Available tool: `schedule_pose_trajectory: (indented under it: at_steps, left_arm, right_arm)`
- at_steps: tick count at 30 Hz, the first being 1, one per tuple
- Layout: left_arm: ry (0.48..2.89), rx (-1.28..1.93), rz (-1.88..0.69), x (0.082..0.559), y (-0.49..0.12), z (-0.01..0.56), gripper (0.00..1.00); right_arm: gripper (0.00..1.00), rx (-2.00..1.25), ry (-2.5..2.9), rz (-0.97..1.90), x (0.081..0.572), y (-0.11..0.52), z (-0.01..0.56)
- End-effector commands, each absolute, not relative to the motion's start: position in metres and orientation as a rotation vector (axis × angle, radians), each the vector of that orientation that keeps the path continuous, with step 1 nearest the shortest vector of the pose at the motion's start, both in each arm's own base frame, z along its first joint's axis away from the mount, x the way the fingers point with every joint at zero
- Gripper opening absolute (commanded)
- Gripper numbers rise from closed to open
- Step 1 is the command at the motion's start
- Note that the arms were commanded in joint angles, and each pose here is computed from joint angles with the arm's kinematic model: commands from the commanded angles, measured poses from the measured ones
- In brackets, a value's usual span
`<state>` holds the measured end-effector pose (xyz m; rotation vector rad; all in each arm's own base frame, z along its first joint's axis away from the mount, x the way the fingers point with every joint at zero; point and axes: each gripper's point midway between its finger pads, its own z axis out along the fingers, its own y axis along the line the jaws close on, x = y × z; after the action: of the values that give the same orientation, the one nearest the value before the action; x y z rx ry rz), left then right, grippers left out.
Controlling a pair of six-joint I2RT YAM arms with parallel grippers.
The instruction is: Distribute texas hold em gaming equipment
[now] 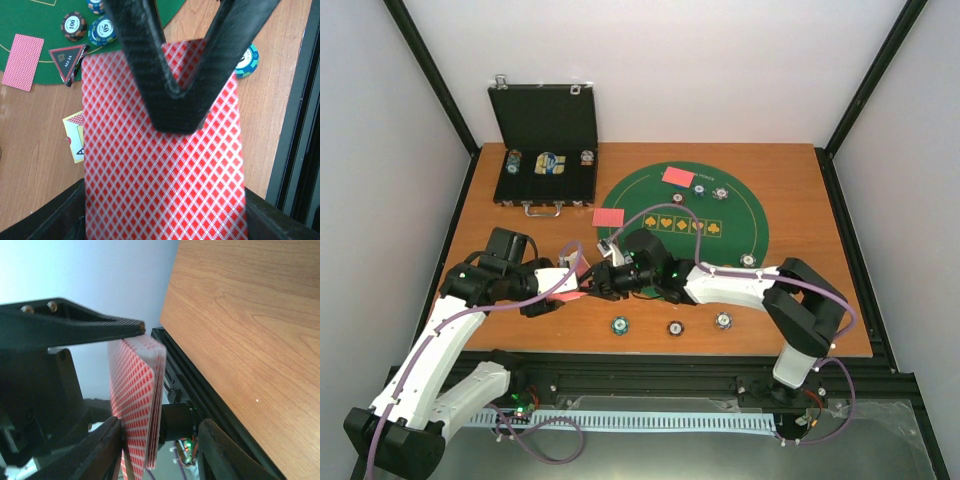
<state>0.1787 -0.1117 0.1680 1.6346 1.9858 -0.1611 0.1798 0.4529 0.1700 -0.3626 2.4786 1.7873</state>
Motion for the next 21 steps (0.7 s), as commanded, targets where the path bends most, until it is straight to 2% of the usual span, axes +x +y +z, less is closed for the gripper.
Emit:
schedule_pose_trajectory:
  at_steps: [1, 9, 16, 21]
  left_arm:
    - [1.885, 1.630, -0.141, 0.184, -0.119, 0.188, 0.38]
    - [1.891, 1.641, -0.133, 0.183, -0.117, 0.183, 0.38]
    - [1.892, 1.645, -0.127, 0.183, -0.116, 0.183, 0.38]
    - [1.893, 1.647, -0.126, 0.183, -0.116, 0.182, 0.38]
  right_arm:
    - [0.38, -0.359, 2.477, 1.740, 0.180, 0.441, 0.178]
    - [0.13, -0.359, 2.464, 1.738, 0.177, 0.435, 0.190]
    - [0.04, -0.378, 2.465, 1.686, 0.176, 0.426, 0.198]
    - [0.03, -0.359, 2.475, 1.657, 0.182, 0.406, 0.199]
